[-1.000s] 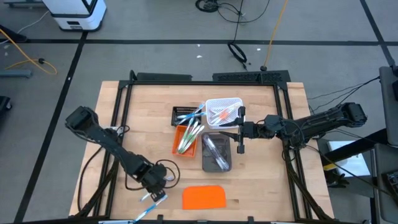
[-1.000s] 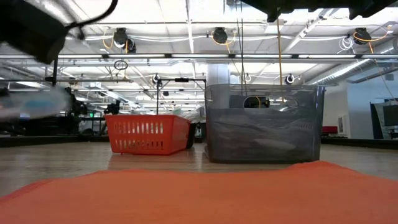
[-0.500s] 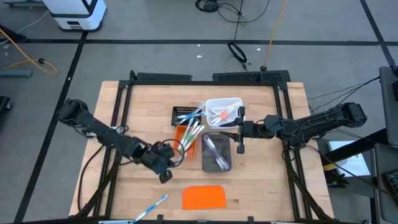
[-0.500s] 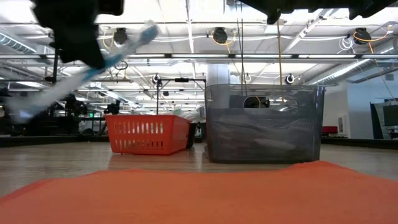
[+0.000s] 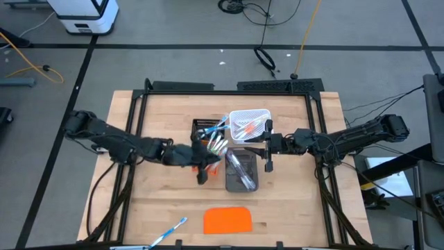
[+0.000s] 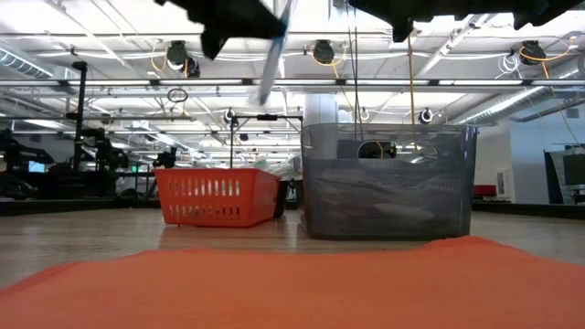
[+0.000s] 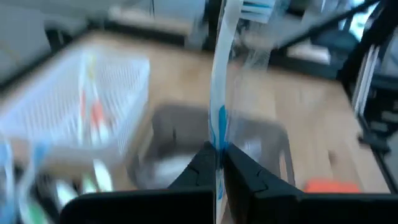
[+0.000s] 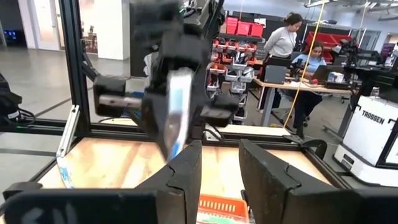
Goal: Pick & Place Toothbrushes
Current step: Put the blue toothbrush into the black bin
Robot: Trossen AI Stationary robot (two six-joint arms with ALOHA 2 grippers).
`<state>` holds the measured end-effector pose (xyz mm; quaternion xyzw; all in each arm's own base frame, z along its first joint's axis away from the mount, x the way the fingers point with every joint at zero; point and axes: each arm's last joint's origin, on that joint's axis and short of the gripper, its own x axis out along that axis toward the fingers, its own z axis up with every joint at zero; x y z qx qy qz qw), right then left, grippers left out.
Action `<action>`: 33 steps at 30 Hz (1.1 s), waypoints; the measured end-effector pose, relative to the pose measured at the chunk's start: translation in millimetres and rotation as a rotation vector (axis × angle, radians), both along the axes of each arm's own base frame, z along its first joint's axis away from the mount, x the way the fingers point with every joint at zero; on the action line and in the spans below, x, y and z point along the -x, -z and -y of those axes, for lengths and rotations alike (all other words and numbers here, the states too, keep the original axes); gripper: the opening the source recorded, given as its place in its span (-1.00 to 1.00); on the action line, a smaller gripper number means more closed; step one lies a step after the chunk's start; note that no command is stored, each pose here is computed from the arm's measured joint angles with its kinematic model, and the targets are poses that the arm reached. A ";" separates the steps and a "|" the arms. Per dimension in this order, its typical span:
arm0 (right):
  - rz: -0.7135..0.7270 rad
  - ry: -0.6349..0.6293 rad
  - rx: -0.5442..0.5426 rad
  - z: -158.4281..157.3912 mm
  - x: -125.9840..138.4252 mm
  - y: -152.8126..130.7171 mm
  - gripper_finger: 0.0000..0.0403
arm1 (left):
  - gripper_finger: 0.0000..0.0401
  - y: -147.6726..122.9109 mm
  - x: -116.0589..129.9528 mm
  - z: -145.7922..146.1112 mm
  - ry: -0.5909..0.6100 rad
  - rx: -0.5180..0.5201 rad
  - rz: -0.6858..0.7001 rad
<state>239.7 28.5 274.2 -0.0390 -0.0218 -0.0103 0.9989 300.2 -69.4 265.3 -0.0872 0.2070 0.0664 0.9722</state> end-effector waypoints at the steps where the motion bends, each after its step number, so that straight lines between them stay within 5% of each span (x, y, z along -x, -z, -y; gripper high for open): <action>1: 0.000 -0.001 -0.005 -0.1 0.0 0.0 -0.50 | -0.98 -3.6 -2.3 -2.9 0.002 -0.020 0.037; 17: 0.095 0.027 -0.006 4.6 -24.2 12.6 -0.50 | -0.99 -21.1 -13.3 -29.3 -0.039 -0.125 0.211; 33: 0.119 -0.042 -0.073 16.5 -39.6 26.8 -0.50 | -0.97 4.2 -40.4 -39.4 -0.068 -0.181 0.233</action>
